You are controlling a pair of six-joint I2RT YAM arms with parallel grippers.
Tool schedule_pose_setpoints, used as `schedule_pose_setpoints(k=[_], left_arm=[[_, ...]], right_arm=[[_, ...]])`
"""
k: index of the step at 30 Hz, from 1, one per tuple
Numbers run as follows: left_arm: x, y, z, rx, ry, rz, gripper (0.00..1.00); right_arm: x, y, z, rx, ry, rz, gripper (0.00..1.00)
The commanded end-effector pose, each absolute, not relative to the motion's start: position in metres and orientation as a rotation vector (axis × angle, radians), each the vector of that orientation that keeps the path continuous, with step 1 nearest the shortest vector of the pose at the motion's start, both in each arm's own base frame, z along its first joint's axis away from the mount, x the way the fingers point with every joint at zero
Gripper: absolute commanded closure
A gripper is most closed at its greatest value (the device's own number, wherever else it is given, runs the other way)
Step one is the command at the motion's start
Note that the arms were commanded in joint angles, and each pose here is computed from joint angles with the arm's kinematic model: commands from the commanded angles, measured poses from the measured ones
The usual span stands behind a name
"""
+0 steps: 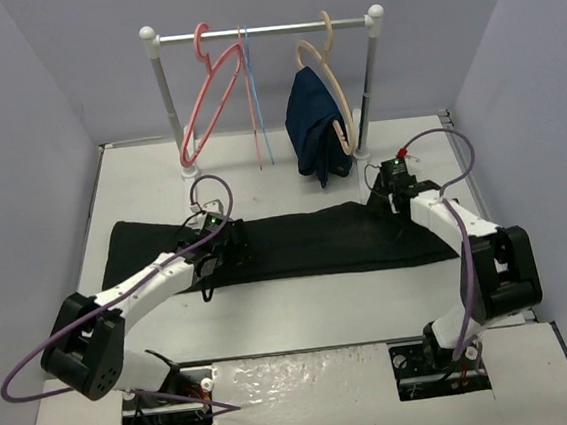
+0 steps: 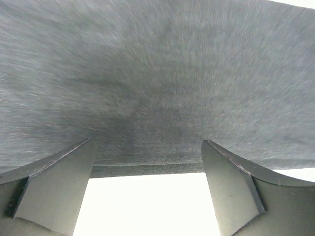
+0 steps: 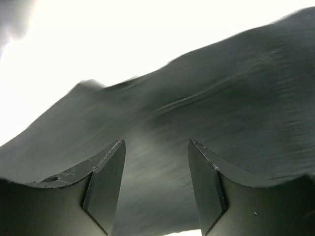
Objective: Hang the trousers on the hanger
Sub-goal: Fold the trousers at the center of the board.
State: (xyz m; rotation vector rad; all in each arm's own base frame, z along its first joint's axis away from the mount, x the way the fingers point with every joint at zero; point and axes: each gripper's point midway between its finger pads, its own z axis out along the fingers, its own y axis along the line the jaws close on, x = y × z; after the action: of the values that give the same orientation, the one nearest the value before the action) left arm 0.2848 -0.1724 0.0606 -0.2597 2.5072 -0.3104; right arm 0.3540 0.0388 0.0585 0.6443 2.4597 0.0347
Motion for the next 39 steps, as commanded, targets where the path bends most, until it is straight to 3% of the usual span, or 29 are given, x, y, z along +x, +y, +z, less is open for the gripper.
schedule_pose_setpoints(k=[1,7,13,22,30,35,39], left_arm=[[0.297,-0.144,0.065,-0.407,2.458,-0.238,0.14],[0.286,-0.127,0.012,-0.601,2.532,-0.226,0.14],[0.277,-0.114,-0.005,-0.692,2.552,-0.193,0.14],[0.296,-0.127,0.036,-0.656,2.493,-0.319,0.14],[0.289,-0.027,0.109,-0.918,2.259,-0.18,0.14],[0.286,0.035,0.103,-1.059,2.239,-0.089,0.14],[0.304,0.047,0.088,-1.05,2.265,-0.114,0.15]], right_arm=[[0.343,0.089,0.077,0.584,2.393,0.177,0.49],[0.312,0.103,0.024,0.644,2.456,0.249,0.49],[0.287,0.067,0.0,0.787,2.459,0.062,0.47],[0.294,-0.001,0.027,0.924,2.42,-0.104,0.45],[0.336,0.066,0.085,0.531,2.406,0.109,0.44],[0.336,0.108,0.1,0.303,2.42,0.253,0.41],[0.327,0.128,0.088,0.204,2.452,0.351,0.38]])
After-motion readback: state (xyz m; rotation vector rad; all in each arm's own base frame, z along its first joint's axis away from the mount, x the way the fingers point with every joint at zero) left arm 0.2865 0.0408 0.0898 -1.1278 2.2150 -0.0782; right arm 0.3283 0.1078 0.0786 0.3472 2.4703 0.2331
